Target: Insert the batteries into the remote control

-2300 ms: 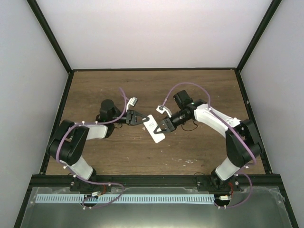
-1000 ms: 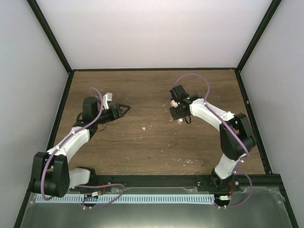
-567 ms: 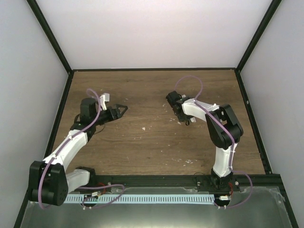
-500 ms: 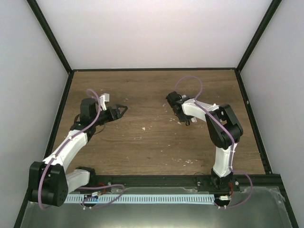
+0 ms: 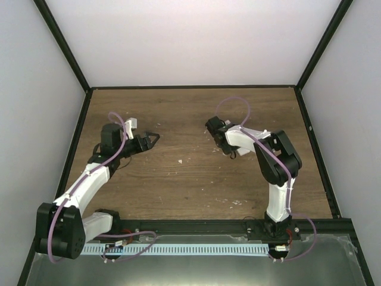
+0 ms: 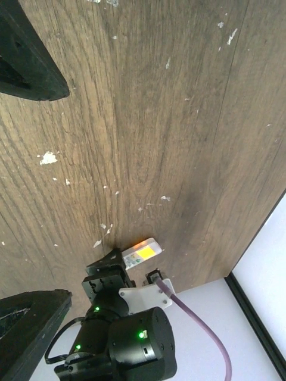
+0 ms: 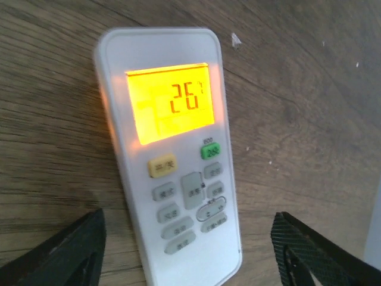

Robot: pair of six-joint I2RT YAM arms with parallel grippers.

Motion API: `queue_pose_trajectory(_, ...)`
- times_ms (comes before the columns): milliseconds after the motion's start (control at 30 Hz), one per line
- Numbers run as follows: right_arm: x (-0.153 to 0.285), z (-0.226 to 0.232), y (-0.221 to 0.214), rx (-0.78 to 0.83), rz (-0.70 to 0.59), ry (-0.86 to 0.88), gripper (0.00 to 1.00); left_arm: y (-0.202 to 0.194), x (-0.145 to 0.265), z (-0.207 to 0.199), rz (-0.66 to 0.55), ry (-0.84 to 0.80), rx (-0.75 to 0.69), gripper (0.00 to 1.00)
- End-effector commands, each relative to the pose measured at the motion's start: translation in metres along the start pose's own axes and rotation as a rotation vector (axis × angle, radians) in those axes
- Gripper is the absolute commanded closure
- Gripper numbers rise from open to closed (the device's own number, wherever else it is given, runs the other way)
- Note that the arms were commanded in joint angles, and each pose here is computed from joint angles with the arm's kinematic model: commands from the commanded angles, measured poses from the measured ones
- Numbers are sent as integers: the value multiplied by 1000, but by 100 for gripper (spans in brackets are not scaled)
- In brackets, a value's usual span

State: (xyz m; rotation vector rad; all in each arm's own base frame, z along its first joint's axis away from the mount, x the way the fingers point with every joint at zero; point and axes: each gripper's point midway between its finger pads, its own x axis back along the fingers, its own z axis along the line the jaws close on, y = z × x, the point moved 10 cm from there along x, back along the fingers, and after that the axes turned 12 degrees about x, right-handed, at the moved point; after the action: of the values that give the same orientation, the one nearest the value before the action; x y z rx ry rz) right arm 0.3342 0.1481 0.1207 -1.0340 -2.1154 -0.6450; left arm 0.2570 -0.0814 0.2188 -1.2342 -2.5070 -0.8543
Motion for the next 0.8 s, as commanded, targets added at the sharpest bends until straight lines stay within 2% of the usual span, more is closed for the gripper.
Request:
queue_pose_trajectory(0, 25, 0, 18, -35, -111, 106, 21, 6, 4, -5, -29, 11, -8, 12)
queue_pose_trajectory(100, 46, -11, 21, -86, -198, 190, 3, 11, 9, -10, -61, 37, -31, 12)
queue_pose_trajectory(233, 77, -27, 22, -129, -336, 294, 0, 20, 22, -25, -127, 63, -89, 33)
queue_pose_trajectory(267, 84, -32, 23, -142, -371, 310, 0, 23, 25, -29, -144, 68, -102, 28)
queue_pose_trajectory(300, 91, -38, 22, -157, -400, 326, 0, 26, 29, -34, -159, 68, -118, 4)
queue_pose_trajectory(333, 97, -43, 22, -174, -427, 341, 0, 28, 32, -38, -172, 72, -130, 1)
queue_pose_trajectory(533, 120, -66, 19, -263, -549, 429, 0, 42, 42, -57, -198, 98, -159, 0)
queue_pose_trajectory(767, 122, -72, 13, -310, -558, 457, 0, 45, 49, -57, -266, 142, -130, 0)
